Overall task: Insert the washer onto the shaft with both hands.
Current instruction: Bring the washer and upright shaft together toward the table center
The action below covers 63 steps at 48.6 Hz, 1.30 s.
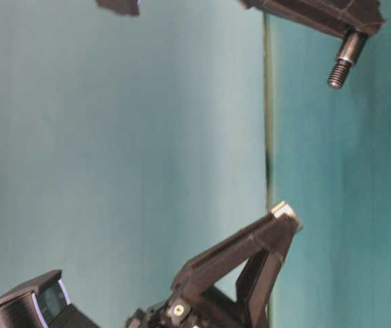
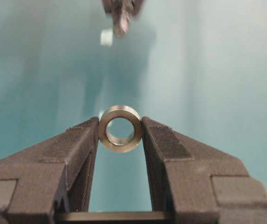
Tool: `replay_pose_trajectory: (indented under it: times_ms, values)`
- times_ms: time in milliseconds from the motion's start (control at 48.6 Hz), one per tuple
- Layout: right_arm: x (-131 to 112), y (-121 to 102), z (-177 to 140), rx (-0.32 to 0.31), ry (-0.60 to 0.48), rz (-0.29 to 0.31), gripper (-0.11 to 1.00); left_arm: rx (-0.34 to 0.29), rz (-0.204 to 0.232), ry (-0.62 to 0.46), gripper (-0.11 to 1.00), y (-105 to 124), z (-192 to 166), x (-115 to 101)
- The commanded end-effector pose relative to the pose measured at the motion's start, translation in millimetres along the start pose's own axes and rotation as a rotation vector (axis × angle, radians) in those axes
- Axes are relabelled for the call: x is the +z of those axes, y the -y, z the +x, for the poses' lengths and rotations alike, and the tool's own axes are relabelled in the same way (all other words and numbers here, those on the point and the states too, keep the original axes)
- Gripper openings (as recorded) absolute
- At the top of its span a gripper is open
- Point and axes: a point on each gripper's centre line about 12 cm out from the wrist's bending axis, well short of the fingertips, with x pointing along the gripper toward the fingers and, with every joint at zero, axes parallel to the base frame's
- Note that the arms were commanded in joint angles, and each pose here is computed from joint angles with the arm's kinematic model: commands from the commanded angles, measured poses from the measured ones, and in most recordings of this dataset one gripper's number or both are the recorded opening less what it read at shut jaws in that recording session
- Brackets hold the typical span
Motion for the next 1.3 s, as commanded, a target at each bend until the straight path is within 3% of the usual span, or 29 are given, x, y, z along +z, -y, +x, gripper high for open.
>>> replay_pose_trajectory:
  times_ms: [0, 1277]
  values:
    - [4.6, -3.3, 0.1, 0.011, 0.052, 0.035, 0.00, -0.010, -0.002, 0.056, 0.36, 2.4, 2.7, 11.6]
    - [17.0, -14.0, 9.6, 0.042, 0.085, 0.018, 0.00, -0.022, -0.001, 0.073, 0.36, 7.4, 44.6, 16.1]
